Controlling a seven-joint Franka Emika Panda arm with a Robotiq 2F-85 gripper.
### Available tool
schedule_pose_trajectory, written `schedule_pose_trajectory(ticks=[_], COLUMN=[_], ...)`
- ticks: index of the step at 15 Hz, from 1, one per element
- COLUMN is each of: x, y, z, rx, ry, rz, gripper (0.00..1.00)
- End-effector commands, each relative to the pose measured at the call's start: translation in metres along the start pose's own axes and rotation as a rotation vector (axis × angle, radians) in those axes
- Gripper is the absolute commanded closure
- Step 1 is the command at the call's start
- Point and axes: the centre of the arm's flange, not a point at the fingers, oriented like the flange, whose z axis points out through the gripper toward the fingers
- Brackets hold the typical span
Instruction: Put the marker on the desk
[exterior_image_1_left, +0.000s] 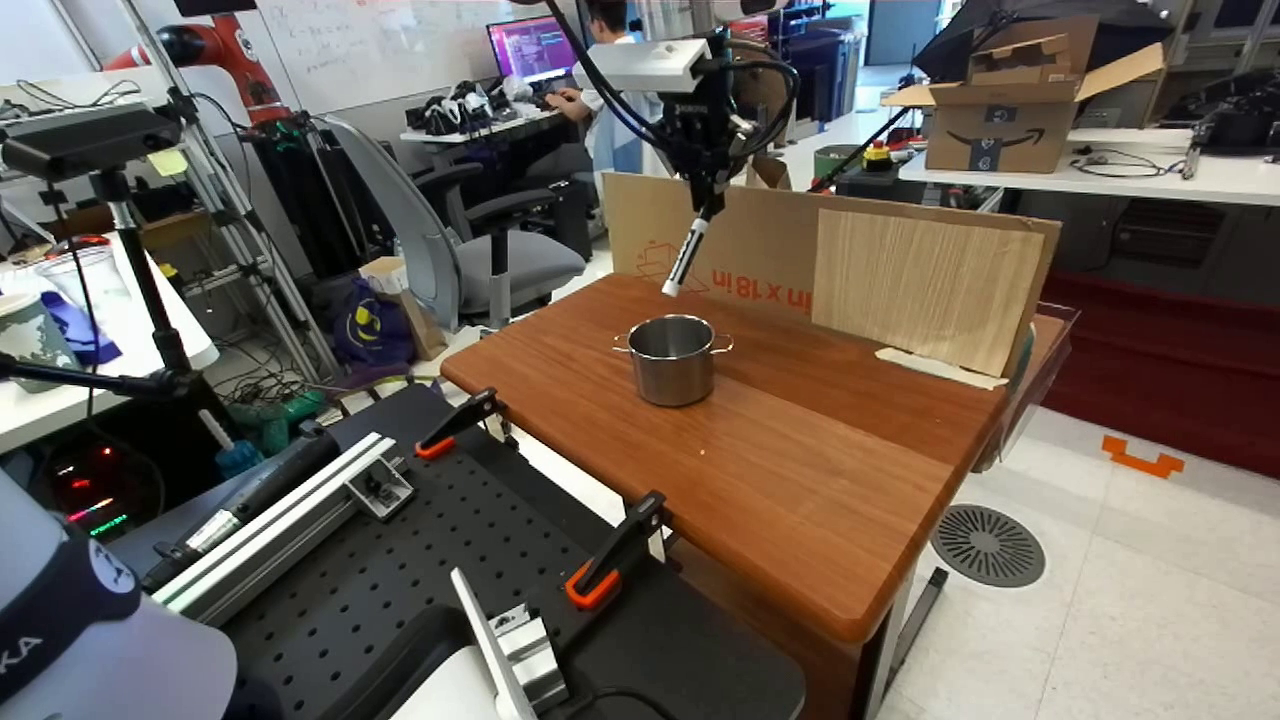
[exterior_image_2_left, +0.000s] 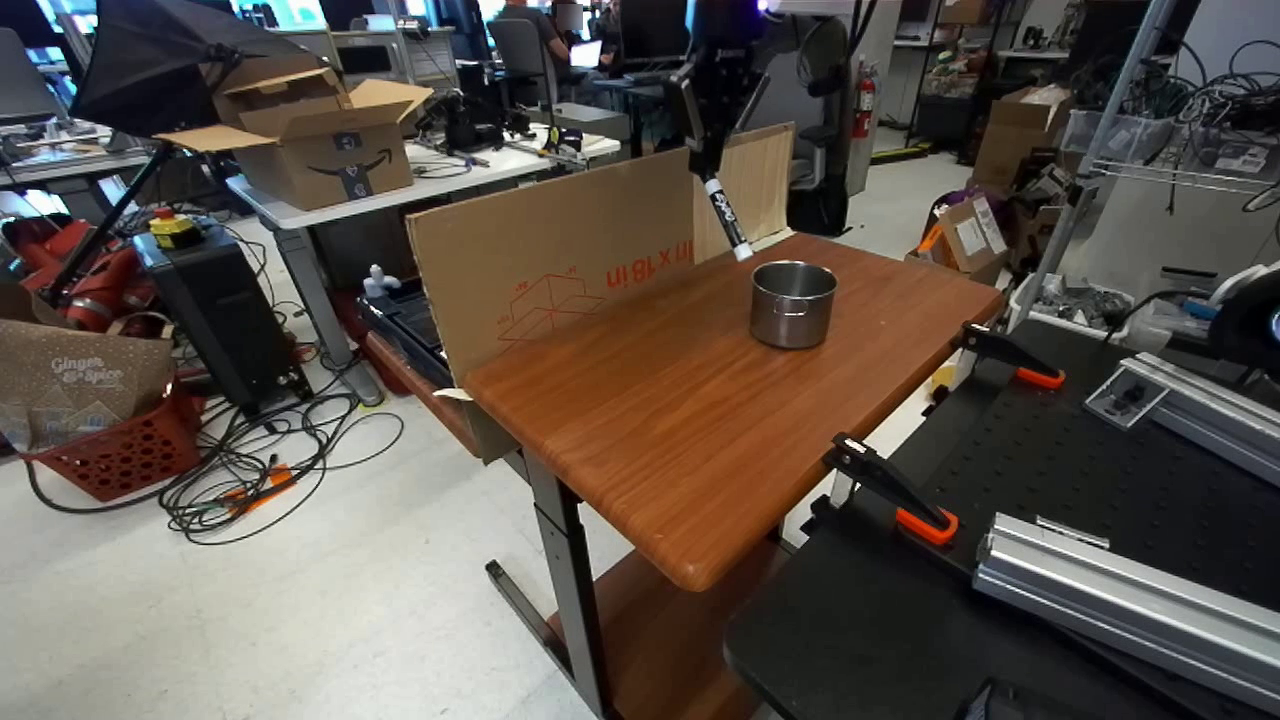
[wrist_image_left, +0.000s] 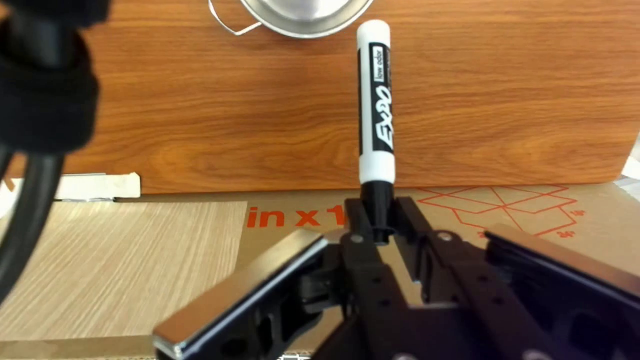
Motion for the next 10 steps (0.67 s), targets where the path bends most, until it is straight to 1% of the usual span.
schedule_pose_trajectory(ticks=[1,6,10], x=[0.008,0.002,-0.005], y=[-0.021,-0.056,-0.07], z=[0.0,0.022,0.048], rx=[-0.013,-0.001,0.016], ry=[-0.017,-0.06,-0.09], rz=[-0.032,-0.092,-0.116], gripper=[0.95,0.95,0.95])
